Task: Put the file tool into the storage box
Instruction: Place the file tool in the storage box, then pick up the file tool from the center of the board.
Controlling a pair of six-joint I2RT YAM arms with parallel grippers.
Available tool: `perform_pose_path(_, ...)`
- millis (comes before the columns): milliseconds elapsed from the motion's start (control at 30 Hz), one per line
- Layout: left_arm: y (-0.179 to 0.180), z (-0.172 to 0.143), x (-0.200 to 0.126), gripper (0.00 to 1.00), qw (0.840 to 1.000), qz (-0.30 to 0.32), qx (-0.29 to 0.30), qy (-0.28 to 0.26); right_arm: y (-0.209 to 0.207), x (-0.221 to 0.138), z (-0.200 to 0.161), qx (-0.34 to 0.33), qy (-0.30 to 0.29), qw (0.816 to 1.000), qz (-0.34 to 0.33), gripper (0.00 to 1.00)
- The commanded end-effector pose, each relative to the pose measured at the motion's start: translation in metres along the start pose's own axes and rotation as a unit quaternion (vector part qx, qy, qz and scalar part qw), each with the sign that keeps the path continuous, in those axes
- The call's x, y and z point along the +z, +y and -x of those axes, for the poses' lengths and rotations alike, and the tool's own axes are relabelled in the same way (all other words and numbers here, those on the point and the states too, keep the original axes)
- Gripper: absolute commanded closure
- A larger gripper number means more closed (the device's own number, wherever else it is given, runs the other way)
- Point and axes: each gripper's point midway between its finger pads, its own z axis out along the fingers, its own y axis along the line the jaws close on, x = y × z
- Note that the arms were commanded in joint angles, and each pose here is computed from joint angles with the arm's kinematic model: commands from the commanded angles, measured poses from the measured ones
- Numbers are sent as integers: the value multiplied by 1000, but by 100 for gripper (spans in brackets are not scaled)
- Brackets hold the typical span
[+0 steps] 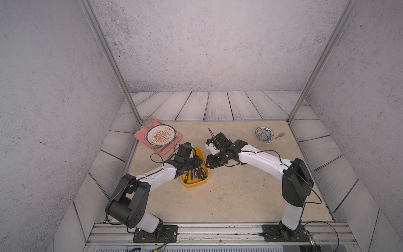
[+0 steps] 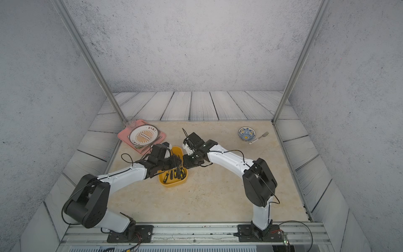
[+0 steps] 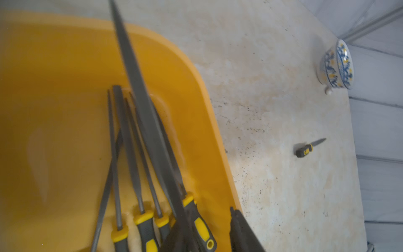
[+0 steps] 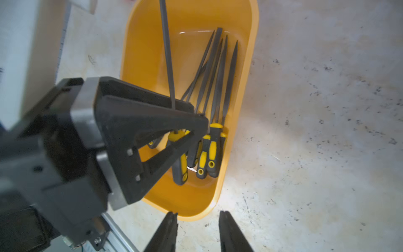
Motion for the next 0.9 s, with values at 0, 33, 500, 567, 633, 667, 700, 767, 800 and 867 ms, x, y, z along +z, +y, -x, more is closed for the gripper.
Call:
perform_pose_path(0,14,1,0,47,999,40,2,4,-35,4,-14,20,15,996,-84,57)
perform_pose_path(33,13,2,-1,46,999,38,2,3,-43,4,-17,27,19,994,-101,55)
perform_pose_path(500,9,4,-3,46,1000,31,5,-3,-196,-28,-61,312,4,919,-241,28)
perform_pose_path(567,8,6,-4,46,1000,28,8,-5,-209,-31,-62,342,-7,908,-243,26)
perform_pose_path(633,7,6,-5,46,1000,28,9,-6,-222,-32,-62,375,-17,896,-236,24)
perform_pose_path(667,6,7,-5,46,1000,25,10,-7,-229,-31,-60,392,-21,891,-229,24)
perform_pose_path(700,4,8,-6,46,1000,21,11,-9,-234,-29,-59,408,-23,886,-220,24)
perform_pose_path(767,4,7,-7,46,1000,21,12,-9,-242,-23,-56,433,-22,879,-201,24)
perform_pose_path(800,3,9,-7,46,1000,19,13,-12,-245,-19,-54,444,-20,875,-191,24)
perform_pose_path(867,2,10,-9,46,1000,17,15,-14,-250,-11,-51,459,-16,870,-179,24)
